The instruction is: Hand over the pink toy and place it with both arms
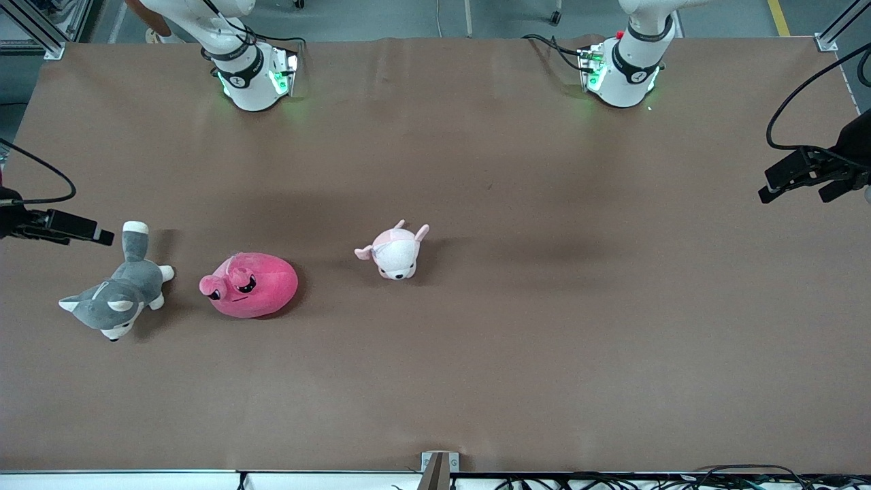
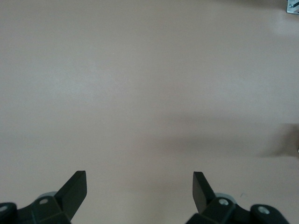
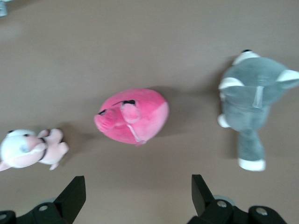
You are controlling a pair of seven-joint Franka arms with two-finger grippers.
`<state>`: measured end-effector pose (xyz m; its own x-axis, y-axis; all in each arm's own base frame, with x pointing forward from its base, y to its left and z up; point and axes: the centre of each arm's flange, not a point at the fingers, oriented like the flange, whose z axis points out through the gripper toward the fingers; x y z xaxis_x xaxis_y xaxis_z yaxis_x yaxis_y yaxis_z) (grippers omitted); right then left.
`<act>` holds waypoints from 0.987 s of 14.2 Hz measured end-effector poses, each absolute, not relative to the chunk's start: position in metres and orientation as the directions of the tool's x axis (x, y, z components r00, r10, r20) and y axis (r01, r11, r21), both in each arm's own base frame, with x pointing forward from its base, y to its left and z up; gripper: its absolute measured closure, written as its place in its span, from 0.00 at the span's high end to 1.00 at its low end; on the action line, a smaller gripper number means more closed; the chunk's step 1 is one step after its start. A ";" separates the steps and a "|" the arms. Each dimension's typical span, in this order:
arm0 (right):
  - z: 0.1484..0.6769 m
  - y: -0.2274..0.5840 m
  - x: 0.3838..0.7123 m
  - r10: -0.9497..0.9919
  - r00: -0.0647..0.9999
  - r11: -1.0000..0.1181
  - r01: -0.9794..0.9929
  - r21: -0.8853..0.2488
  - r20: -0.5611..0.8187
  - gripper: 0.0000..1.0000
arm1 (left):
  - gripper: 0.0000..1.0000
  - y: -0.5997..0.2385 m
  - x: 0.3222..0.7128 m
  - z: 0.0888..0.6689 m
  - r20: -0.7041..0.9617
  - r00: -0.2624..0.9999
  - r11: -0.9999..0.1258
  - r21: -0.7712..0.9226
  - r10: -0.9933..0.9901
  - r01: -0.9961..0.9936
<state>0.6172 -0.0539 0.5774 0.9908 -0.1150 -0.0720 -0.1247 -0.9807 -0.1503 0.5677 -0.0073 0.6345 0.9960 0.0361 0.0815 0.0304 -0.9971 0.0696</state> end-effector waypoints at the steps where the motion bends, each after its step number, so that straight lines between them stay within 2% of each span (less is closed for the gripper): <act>1: 0.586 -0.045 0.615 -0.111 0.992 -0.989 -0.116 -0.090 -0.058 1.00 | 1.00 -0.008 0.568 0.634 0.081 0.996 -0.997 0.069 0.035 0.030; 3: 0.603 -0.038 0.615 -0.117 0.993 -0.993 -0.117 -0.026 -0.013 1.00 | 1.00 -0.010 0.568 0.634 0.082 0.996 -0.997 0.069 0.032 0.026; 14: 0.630 -0.068 0.603 -0.168 0.985 -0.985 -0.167 -0.035 0.029 1.00 | 1.00 -0.012 0.568 0.634 0.081 0.996 -0.997 0.067 0.030 0.024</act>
